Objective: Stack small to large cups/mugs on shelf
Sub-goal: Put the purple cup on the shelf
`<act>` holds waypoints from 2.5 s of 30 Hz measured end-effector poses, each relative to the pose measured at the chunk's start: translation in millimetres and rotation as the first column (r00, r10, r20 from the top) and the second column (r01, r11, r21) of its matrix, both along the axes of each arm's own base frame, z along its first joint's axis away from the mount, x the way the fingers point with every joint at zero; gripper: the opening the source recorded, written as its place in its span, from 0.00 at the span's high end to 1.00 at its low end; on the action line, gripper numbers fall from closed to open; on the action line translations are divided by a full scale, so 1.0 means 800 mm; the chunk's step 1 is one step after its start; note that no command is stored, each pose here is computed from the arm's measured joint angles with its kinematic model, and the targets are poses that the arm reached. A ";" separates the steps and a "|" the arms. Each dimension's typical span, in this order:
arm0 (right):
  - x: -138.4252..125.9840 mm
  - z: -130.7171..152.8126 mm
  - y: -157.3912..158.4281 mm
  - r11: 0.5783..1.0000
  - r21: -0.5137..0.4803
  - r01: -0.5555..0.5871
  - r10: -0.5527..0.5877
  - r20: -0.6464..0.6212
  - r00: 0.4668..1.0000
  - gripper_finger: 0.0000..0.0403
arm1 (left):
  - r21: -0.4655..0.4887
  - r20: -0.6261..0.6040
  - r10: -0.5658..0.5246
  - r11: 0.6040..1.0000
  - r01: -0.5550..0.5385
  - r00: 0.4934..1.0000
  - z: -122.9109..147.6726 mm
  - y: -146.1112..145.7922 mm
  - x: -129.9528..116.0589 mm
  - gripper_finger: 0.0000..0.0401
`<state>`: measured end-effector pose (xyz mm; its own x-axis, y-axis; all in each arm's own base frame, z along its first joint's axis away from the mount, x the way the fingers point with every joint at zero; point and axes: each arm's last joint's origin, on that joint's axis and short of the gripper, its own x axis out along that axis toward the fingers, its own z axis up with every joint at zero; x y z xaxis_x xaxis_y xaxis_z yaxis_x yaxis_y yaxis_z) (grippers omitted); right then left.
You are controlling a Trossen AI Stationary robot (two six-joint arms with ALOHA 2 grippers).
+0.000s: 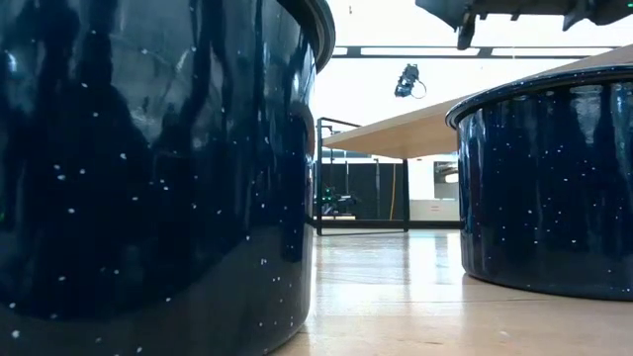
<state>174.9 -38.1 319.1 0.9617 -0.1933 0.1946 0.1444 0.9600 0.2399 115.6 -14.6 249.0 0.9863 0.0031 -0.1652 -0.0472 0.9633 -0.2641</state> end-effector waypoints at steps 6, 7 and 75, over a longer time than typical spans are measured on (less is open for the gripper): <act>0.015 0.003 0.010 0.998 0.005 -0.056 0.056 -0.028 0.998 0.57 | 0.053 -0.144 -0.107 0.992 0.116 0.984 0.026 -0.004 0.005 0.73; 0.016 0.003 0.013 0.998 0.007 -0.062 0.063 -0.030 0.998 0.57 | 0.056 -0.163 -0.135 0.988 0.146 0.977 0.029 -0.006 0.005 0.70; 0.130 0.029 0.109 0.953 0.033 -0.300 0.298 -0.262 0.918 0.57 | 0.411 -0.802 -0.232 0.454 0.790 0.551 0.043 -0.236 0.128 0.54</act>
<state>279.0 48.8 342.5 0.9912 0.1119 -0.0701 -0.0936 0.9698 0.2251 218.2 -203.8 283.7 0.5010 -0.0853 -0.8612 0.6642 0.6758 0.3195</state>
